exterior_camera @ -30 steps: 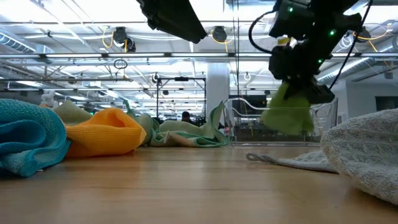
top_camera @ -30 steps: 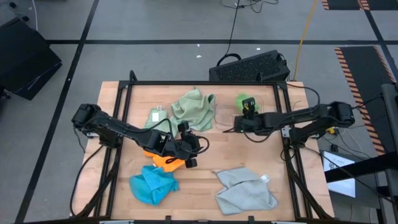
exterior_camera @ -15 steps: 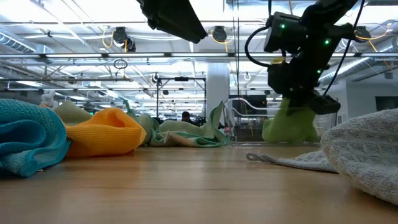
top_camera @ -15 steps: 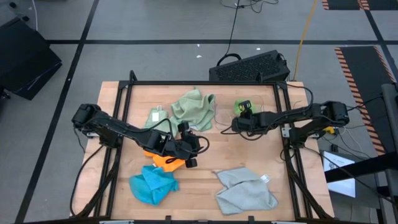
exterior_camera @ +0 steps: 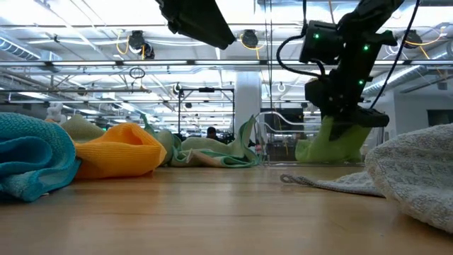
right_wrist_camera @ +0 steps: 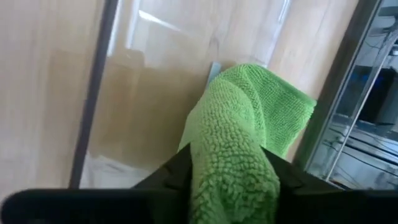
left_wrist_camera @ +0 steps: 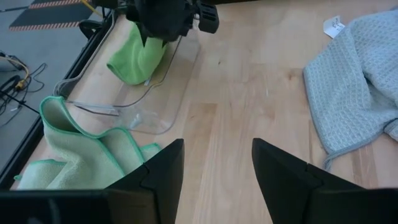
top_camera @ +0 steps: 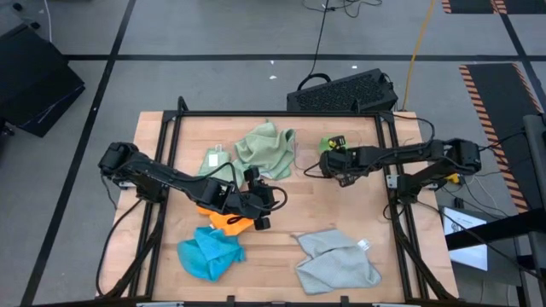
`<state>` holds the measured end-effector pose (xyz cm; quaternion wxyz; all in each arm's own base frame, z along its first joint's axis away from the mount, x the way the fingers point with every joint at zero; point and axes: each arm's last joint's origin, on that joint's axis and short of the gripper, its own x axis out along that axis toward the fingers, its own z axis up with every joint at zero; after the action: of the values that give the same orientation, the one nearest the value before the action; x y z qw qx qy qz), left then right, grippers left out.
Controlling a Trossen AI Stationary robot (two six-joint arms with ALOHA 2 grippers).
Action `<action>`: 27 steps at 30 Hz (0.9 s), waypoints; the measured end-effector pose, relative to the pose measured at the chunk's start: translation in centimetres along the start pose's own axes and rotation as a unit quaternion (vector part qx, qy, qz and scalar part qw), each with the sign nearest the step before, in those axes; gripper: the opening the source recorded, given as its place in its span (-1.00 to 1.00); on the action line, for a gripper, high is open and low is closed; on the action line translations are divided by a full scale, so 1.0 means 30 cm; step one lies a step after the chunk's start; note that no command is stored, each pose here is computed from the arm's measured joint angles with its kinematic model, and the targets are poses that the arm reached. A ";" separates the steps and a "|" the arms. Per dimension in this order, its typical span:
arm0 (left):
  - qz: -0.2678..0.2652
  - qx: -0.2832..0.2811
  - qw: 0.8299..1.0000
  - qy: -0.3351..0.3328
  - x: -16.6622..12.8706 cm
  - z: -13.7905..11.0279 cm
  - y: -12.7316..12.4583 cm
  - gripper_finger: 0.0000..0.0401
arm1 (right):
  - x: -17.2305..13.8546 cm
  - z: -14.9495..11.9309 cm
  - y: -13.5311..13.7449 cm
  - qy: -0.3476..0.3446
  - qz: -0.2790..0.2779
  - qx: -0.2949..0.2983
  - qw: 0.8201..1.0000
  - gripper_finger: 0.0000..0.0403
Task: Fold microfiber towels
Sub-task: Put the folded green microfiber cloth into the transparent bin
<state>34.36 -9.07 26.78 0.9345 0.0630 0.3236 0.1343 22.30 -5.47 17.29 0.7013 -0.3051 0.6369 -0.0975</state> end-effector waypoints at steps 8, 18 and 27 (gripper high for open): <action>0.000 0.000 1.000 0.000 -0.001 0.000 0.000 -0.05 | -0.056 -0.029 -0.032 -0.085 0.061 0.038 0.994 -0.07; -0.001 0.000 1.000 0.000 -0.001 0.000 0.000 -0.05 | -0.084 -0.071 -0.070 -0.168 0.160 0.119 0.965 -0.06; -0.001 0.004 1.000 0.001 0.000 0.000 0.000 -0.05 | -0.101 -0.119 -0.114 -0.212 0.220 0.219 0.927 -0.35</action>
<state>34.35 -9.07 26.78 0.9342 0.0659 0.3246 0.1323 19.26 -7.66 21.69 0.8731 -0.0103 0.4874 -0.0110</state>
